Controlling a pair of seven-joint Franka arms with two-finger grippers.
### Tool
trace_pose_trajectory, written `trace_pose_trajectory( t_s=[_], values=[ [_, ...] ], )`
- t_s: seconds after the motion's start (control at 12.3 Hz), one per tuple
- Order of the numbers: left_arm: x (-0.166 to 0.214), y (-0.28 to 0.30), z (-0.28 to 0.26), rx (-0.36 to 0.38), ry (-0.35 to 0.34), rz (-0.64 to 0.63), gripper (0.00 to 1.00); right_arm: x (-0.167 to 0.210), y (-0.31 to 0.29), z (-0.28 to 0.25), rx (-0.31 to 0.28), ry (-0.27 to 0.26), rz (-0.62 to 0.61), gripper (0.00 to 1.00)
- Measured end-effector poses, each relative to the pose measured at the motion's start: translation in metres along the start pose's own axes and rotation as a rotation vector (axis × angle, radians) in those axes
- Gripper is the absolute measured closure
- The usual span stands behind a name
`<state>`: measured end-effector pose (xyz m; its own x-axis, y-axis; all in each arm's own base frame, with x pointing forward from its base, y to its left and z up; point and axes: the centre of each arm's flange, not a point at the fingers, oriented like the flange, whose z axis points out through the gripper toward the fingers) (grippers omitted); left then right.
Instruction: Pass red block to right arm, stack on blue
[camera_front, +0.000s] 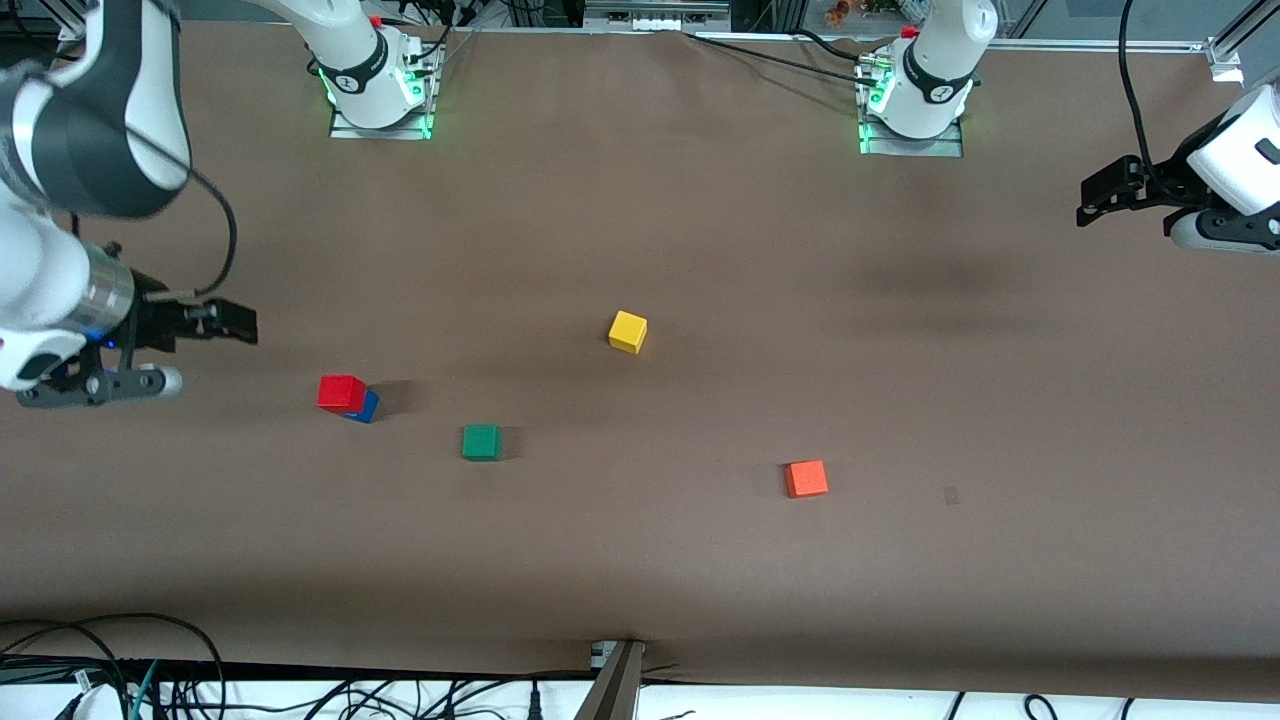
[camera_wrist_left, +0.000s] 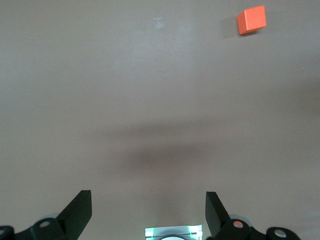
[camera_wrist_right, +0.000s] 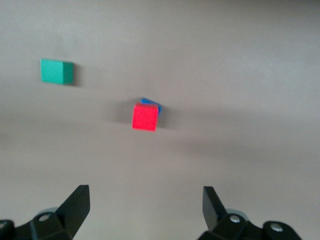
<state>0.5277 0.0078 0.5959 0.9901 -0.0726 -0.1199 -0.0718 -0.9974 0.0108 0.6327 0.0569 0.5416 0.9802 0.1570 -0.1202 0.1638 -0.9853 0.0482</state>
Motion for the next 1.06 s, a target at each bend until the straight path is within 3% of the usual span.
trace_pose_trajectory(
  t_s=[0.49, 0.73, 1.06],
  values=[
    [0.004, -0.014, 0.003, -0.004, -0.005, -0.026, 0.00, -0.086, 0.040, -0.076, 0.048, 0.084, 0.015, 0.00],
    [0.004, -0.014, 0.000, -0.003, 0.003, -0.026, 0.00, -0.105, 0.037, -0.080, 0.060, 0.035, 0.006, 0.00],
    [0.004, -0.013, -0.004, -0.002, 0.009, -0.023, 0.00, -0.094, 0.031, -0.063, 0.058, -0.012, -0.003, 0.00]
  ],
)
